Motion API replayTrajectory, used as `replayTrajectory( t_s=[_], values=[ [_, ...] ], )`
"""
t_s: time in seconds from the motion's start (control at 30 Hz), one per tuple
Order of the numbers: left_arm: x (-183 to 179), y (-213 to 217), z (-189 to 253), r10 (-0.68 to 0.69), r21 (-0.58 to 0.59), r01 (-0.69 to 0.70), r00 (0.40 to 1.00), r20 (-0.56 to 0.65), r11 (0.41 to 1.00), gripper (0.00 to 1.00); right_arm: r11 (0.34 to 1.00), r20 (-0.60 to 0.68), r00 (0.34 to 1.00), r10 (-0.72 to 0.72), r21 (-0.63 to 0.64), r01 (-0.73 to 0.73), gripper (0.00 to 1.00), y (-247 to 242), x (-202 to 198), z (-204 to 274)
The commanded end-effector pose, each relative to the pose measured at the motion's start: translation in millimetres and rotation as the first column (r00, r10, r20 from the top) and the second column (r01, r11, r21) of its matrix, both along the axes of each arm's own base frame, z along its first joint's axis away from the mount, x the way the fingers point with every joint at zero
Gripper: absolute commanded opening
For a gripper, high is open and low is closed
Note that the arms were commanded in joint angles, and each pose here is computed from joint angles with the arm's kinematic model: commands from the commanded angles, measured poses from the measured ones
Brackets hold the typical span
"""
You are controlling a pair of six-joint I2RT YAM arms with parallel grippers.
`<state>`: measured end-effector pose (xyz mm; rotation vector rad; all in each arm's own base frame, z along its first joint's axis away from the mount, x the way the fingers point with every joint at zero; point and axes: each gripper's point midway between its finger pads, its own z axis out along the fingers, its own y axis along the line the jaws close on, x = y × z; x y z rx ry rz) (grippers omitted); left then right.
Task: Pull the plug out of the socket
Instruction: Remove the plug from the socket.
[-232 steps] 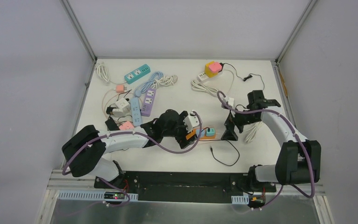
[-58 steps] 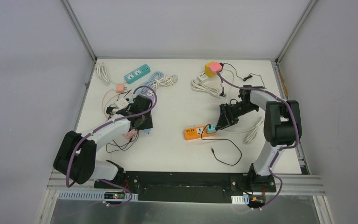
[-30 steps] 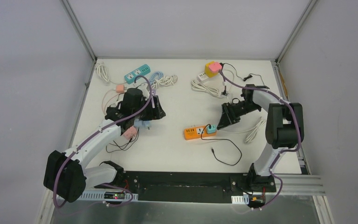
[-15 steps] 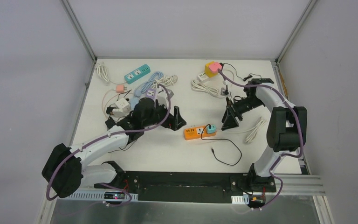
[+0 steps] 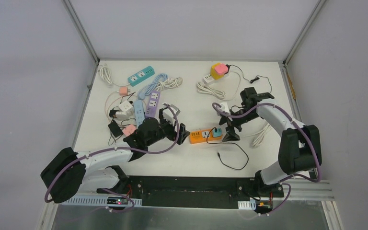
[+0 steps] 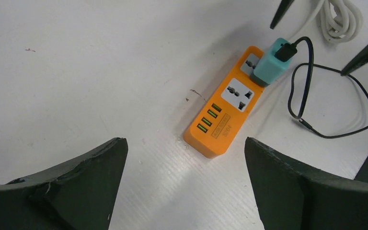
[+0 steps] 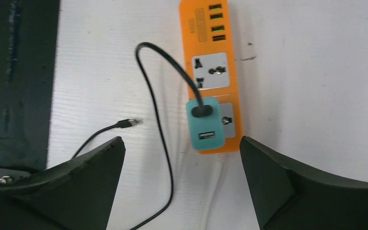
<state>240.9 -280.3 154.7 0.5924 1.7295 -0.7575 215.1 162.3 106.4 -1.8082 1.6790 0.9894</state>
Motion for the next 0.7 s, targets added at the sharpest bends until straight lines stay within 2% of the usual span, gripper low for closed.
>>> replayTrajectory(
  t_s=[0.0,0.13,0.4,0.67],
  values=[
    [-6,-11,7,-0.078,-0.036,0.081,0.994,0.077,0.996,0.94,0.998,0.168,0.984,-0.059,0.003,0.060,0.93,15,41,-4],
    [-14,-14,-5,-0.146,0.033,0.144,0.986,0.085,0.989,0.91,0.997,0.181,0.981,-0.068,-0.021,0.072,0.89,21,43,-14],
    [-19,-30,-33,-0.293,0.251,0.255,0.947,0.128,0.934,0.94,0.998,0.210,0.978,-0.001,-0.067,0.016,0.77,25,33,-33],
    [-17,-62,-53,-0.390,0.331,0.330,0.911,0.136,0.884,0.95,0.997,0.217,0.974,0.059,-0.064,-0.046,0.59,25,23,-38]
  ],
)
